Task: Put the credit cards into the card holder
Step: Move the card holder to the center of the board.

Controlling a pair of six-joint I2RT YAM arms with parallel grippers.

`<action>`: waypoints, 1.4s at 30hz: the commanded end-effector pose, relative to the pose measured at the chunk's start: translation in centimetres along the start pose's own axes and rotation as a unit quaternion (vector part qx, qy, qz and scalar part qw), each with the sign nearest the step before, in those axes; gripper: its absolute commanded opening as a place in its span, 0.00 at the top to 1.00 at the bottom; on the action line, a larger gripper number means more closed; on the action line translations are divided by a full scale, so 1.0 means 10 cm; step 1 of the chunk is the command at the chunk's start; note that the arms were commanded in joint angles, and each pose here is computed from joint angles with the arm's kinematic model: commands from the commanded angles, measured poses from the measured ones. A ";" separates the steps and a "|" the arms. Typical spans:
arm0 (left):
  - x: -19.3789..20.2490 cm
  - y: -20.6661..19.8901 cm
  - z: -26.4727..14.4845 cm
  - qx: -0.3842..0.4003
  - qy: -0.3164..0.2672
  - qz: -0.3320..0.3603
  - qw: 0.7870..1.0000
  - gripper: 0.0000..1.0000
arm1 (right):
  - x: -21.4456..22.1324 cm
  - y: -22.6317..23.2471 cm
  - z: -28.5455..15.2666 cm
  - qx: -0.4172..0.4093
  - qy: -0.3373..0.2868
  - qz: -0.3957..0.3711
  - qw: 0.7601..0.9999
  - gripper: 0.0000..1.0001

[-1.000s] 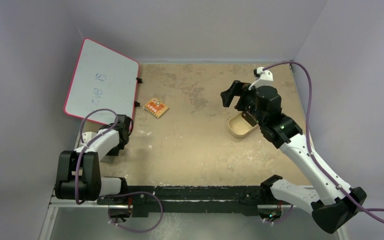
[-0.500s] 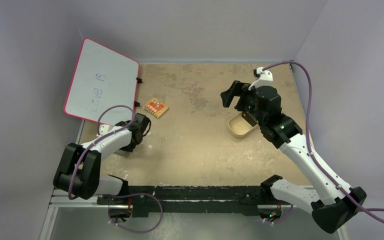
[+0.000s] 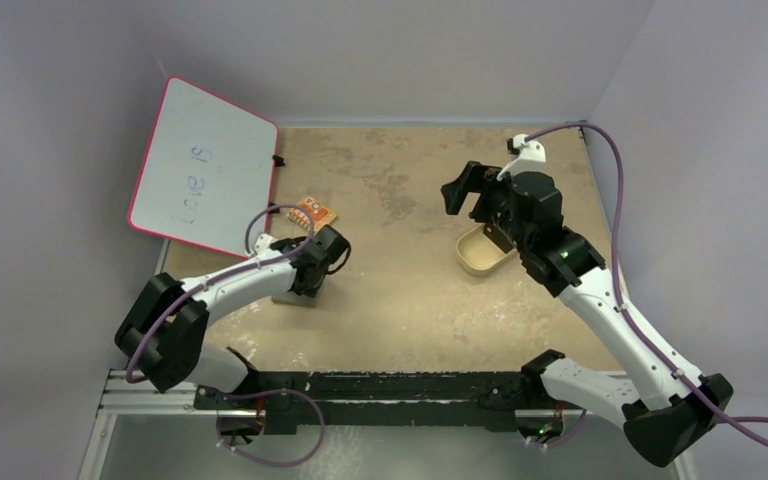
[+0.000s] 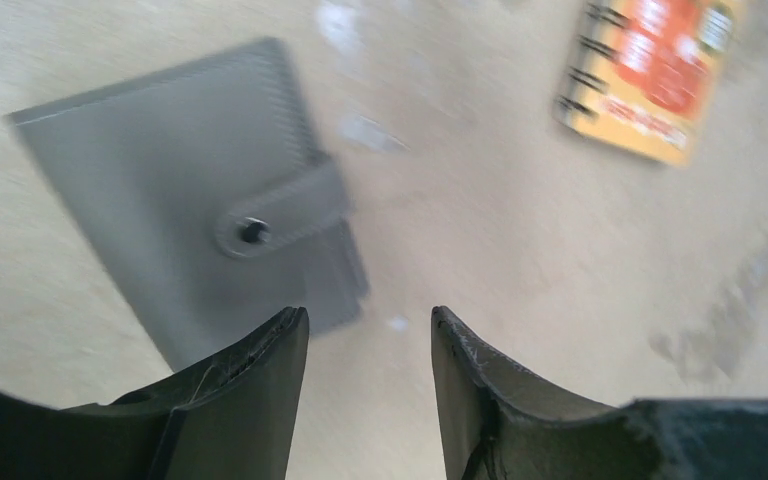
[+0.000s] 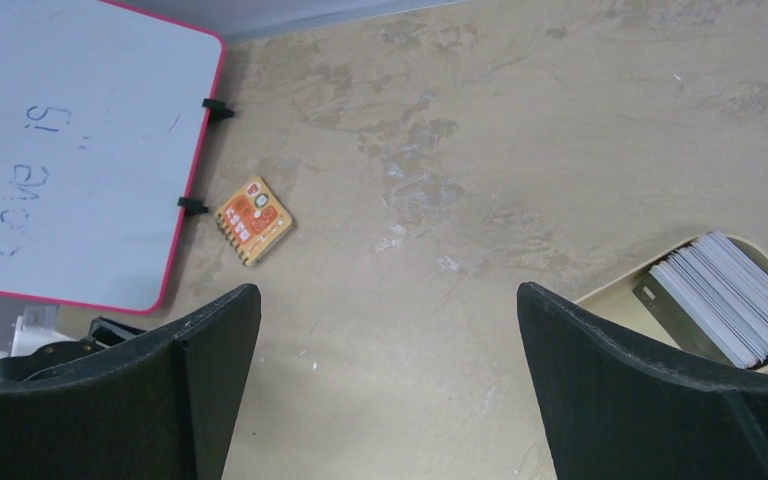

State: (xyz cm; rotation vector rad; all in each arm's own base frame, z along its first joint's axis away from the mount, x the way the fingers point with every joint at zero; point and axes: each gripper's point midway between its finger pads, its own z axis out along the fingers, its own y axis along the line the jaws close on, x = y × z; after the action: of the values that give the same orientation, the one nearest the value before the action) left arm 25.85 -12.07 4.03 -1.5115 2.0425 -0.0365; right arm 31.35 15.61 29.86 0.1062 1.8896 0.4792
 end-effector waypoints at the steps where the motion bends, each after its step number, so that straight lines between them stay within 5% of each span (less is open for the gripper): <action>1: -0.10 -0.55 -0.40 0.103 -0.023 0.015 0.994 0.51 | -0.22 0.07 -0.07 -0.011 -0.032 -0.002 0.999 0.01; 6: -0.48 -0.45 -0.50 0.137 -0.089 0.006 0.987 0.53 | -0.21 0.09 -0.06 -0.019 -0.030 -0.005 0.999 0.01; 13: -0.84 0.05 -0.34 0.078 -0.155 0.022 0.985 0.51 | -0.16 0.08 0.03 -0.013 -0.021 -0.013 1.000 0.01; 23: -0.54 0.29 -0.08 0.063 -0.091 0.123 0.986 0.50 | -0.19 0.12 -0.03 -0.037 -0.041 -0.017 0.998 0.01; 28: -0.01 0.04 -0.01 0.104 0.000 0.201 0.974 0.50 | -0.22 0.15 -0.07 -0.043 -0.042 -0.015 0.998 0.01; 35: 0.50 -0.45 -0.19 0.210 0.067 0.256 0.941 0.50 | -0.19 0.11 -0.12 -0.042 -0.047 -0.010 0.998 0.01; 42: 1.06 -0.90 -0.59 0.346 0.145 0.311 0.873 0.51 | -0.06 0.10 -0.14 -0.053 -0.035 -0.020 0.998 0.01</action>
State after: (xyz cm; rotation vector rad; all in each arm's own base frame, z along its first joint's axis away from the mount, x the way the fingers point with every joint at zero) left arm 27.24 -20.16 3.87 -0.6437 2.3303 -0.3895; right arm 30.24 15.86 29.79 0.0323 1.8502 0.5159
